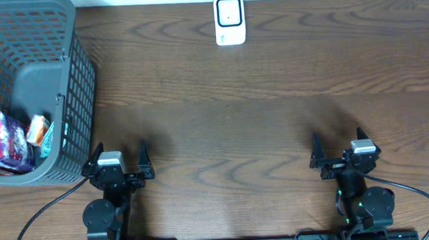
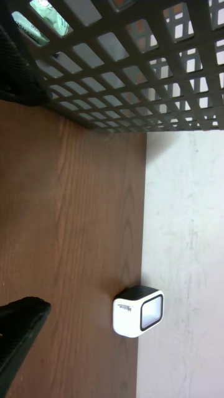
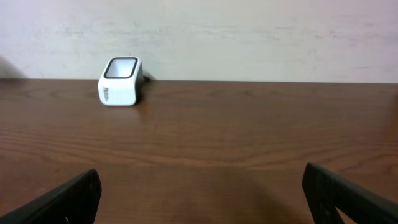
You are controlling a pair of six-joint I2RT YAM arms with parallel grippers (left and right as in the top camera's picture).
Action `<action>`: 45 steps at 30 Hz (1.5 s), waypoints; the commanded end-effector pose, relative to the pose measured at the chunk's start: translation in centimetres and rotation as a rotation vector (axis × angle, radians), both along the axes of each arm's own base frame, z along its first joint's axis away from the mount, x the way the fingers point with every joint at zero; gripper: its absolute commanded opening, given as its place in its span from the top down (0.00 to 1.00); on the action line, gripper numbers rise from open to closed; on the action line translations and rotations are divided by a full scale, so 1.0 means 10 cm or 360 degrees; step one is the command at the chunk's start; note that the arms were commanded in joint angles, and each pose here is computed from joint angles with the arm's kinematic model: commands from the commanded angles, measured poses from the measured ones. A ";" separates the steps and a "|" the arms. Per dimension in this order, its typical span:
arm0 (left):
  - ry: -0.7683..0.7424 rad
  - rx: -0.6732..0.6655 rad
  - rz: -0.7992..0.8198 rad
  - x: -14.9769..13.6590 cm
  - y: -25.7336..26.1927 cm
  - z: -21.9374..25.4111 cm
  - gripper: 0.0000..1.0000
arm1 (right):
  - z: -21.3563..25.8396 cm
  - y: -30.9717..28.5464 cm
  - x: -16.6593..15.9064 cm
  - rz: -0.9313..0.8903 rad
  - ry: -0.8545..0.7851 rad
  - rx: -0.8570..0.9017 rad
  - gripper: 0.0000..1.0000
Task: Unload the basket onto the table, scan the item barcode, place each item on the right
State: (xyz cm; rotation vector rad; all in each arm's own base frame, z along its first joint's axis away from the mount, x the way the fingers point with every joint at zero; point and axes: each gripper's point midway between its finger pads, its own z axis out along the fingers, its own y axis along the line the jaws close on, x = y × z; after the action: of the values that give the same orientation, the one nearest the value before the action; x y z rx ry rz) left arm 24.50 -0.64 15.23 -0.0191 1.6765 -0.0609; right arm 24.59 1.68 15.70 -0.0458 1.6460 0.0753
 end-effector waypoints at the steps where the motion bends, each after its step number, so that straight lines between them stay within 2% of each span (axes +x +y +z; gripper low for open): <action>1: 0.0076 0.0012 0.0016 -0.01 0.02 -0.15 0.02 | -0.01 -0.03 0.00 -0.0020 0.0006 0.0026 0.01; 18: 0.0045 0.0011 0.0015 0.00 0.02 -0.11 0.02 | -0.01 -0.03 0.00 -0.0020 0.0006 0.0027 0.01; 20: 0.0028 -0.0087 -0.0096 -0.01 -0.11 -0.07 0.02 | -0.01 -0.03 0.00 -0.0020 0.0006 0.0026 0.01; 22: -0.0008 -0.0145 -0.0335 -0.04 -0.37 0.01 0.02 | -0.01 -0.03 0.00 -0.0020 0.0006 0.0026 0.01; 25: -0.0150 -0.0148 -0.0559 -0.11 -0.59 0.24 0.02 | -0.01 -0.03 0.00 -0.0020 0.0006 0.0026 0.01; 29: -0.0520 -0.0141 -0.0886 -0.34 -0.88 0.81 0.02 | -0.01 -0.03 0.00 -0.0020 0.0006 0.0026 0.01; 32: -0.0761 -0.0203 -0.0933 -0.50 -0.89 1.24 0.02 | -0.01 -0.03 0.00 -0.0020 0.0006 0.0027 0.01; 35: -0.0900 -0.0173 -0.0883 -0.62 -0.83 1.70 0.02 | -0.01 -0.03 0.00 -0.0020 0.0006 0.0026 0.01; 39: -0.0844 -0.0108 -0.0814 -0.53 -0.79 2.13 0.02 | -0.01 -0.03 0.00 -0.0020 0.0006 0.0026 0.01; 41: -0.0642 -0.0072 -0.0781 -0.31 -0.78 2.35 0.02 | -0.01 -0.03 0.00 -0.0020 0.0006 0.0027 0.01; 45: -0.0350 -0.0101 -0.1064 -0.13 -1.04 2.60 0.02 | -0.01 -0.03 0.00 -0.0020 0.0006 0.0026 0.01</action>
State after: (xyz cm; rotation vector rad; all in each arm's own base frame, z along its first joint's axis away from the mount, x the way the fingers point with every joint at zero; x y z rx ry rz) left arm 22.45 -8.98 38.18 0.3387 1.3657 -0.5203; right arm 24.60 1.68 15.65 -0.0455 1.6479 0.0755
